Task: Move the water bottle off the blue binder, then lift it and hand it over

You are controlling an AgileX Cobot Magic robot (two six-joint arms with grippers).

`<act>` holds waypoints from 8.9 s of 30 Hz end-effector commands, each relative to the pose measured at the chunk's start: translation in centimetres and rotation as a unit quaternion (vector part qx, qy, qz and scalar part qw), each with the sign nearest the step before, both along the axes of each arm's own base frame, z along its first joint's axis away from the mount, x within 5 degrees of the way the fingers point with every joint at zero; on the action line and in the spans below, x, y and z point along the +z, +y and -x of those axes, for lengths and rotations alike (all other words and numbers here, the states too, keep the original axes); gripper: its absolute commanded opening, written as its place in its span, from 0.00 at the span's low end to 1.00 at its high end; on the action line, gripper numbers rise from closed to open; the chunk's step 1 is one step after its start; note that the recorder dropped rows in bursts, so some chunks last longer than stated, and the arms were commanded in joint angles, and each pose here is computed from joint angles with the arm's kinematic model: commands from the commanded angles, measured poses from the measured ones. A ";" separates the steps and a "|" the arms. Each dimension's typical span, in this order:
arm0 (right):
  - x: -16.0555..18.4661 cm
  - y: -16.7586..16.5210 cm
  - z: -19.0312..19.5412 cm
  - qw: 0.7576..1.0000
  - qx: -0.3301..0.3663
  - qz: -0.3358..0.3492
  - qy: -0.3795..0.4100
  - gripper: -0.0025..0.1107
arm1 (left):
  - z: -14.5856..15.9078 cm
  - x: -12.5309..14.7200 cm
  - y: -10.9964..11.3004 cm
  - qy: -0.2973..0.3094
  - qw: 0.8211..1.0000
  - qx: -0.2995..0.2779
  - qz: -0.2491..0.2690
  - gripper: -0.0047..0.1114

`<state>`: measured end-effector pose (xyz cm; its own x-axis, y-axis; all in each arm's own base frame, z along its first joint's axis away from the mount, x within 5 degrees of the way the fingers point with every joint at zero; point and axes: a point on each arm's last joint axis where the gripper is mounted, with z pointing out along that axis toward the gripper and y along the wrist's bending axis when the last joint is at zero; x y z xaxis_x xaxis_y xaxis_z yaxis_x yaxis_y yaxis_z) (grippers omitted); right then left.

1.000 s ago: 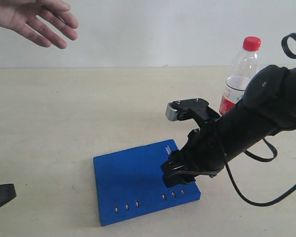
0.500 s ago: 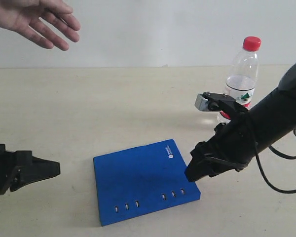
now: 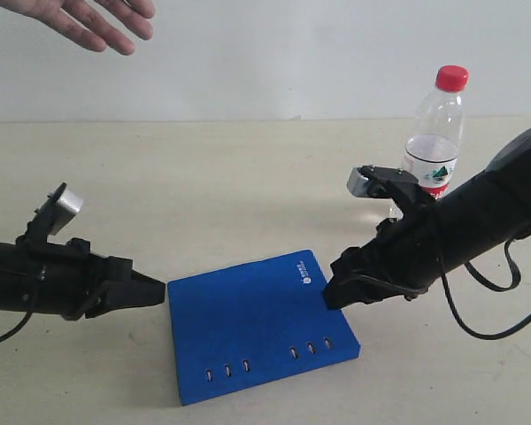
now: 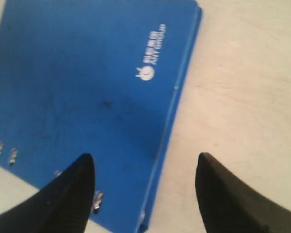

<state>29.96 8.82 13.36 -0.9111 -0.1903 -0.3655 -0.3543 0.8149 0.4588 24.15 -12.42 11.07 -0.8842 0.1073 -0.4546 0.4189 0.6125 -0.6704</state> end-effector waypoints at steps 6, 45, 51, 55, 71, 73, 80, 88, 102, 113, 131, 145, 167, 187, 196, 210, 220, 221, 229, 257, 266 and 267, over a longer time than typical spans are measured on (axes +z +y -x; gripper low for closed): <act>-2.7 0.6 0.0 0.998 0.026 -0.042 0.036 0.46 | -1.3 -0.4 0.0 0.018 0.999 0.037 -0.022 0.44; -2.5 1.3 -1.5 0.990 -0.043 -0.137 0.002 0.02 | -1.0 -1.4 -0.5 0.014 1.000 -0.006 0.003 0.56; -2.4 -2.1 -1.4 0.996 -0.065 -0.061 0.020 0.02 | -0.8 -1.1 -0.7 0.025 0.999 -0.006 0.022 0.56; -1.1 -2.7 0.4 0.998 0.034 -0.017 0.045 0.02 | -0.8 -0.9 -0.9 0.031 0.999 -0.007 0.037 0.56; 0.0 -3.4 1.5 0.995 0.050 0.034 0.077 0.26 | -0.2 0.5 -1.7 0.058 0.989 -0.033 0.131 0.56; 0.1 -3.2 1.6 0.995 0.046 0.021 0.084 0.45 | -0.2 0.5 -1.7 0.058 0.989 -0.033 0.131 0.56; 2.0 -2.8 2.2 0.993 0.076 -0.006 0.087 0.75 | -0.1 0.6 -1.8 0.059 0.988 -0.035 0.137 0.56; 6.8 -1.9 -1.5 0.992 0.114 0.014 -0.054 0.75 | -0.1 0.6 -1.8 0.059 0.988 -0.035 0.137 0.56; 0.3 3.2 -3.6 0.956 0.195 0.201 -0.092 0.75 | 0.0 0.8 -2.0 0.061 0.987 -0.041 0.144 0.56; 0.2 2.6 -0.6 0.954 0.252 0.145 0.074 0.75 | 2.9 0.7 -5.9 0.091 0.979 -0.116 0.138 0.56; 1.3 5.2 0.7 0.959 0.257 0.018 0.115 0.48 | 3.6 -0.5 -5.2 0.125 0.984 -0.096 0.088 0.42; 0.3 6.7 0.2 0.950 0.294 -0.079 0.070 0.19 | 3.6 -1.0 -4.9 0.107 0.989 -0.080 0.066 0.42; -0.5 2.3 -5.3 0.998 -0.052 0.017 0.002 0.02 | -0.4 2.2 -2.5 0.048 0.997 0.060 0.001 0.42; 3.0 -0.6 -3.7 0.999 0.045 0.017 0.005 0.31 | -0.9 3.1 -1.6 0.087 0.982 0.168 -0.018 0.42; 2.9 -0.2 -5.3 0.996 0.006 0.043 -0.076 0.49 | 1.9 2.2 -0.5 0.142 0.969 0.201 -0.027 0.42; -0.7 1.6 -4.4 0.998 0.055 -0.039 0.020 0.49 | 3.0 -1.8 -3.2 0.237 0.959 0.151 -0.043 0.71; 2.1 3.8 -2.2 0.956 0.170 -0.228 0.067 0.48 | -2.5 0.2 -7.4 0.169 0.982 0.048 0.064 0.71; 2.1 3.8 -2.3 0.956 0.175 -0.228 0.059 0.48 | -2.5 0.2 -7.4 0.169 0.982 0.048 0.064 0.71; 1.5 2.3 -5.6 0.993 0.092 -0.072 0.000 0.49 | -2.4 -0.2 -7.1 0.188 0.979 0.070 0.044 0.71; -5.3 1.8 -4.5 0.983 0.112 -0.040 0.138 0.48 | -2.7 -0.8 -6.7 0.194 0.975 0.106 0.012 0.71; -2.5 4.0 -3.9 0.954 0.161 -0.216 0.128 0.48 | -2.2 -0.6 -6.9 0.178 0.982 0.057 0.015 0.71; -2.6 4.0 -3.9 0.955 0.159 -0.215 0.131 0.48 | -2.2 -0.5 -7.0 0.172 0.984 0.045 0.019 0.71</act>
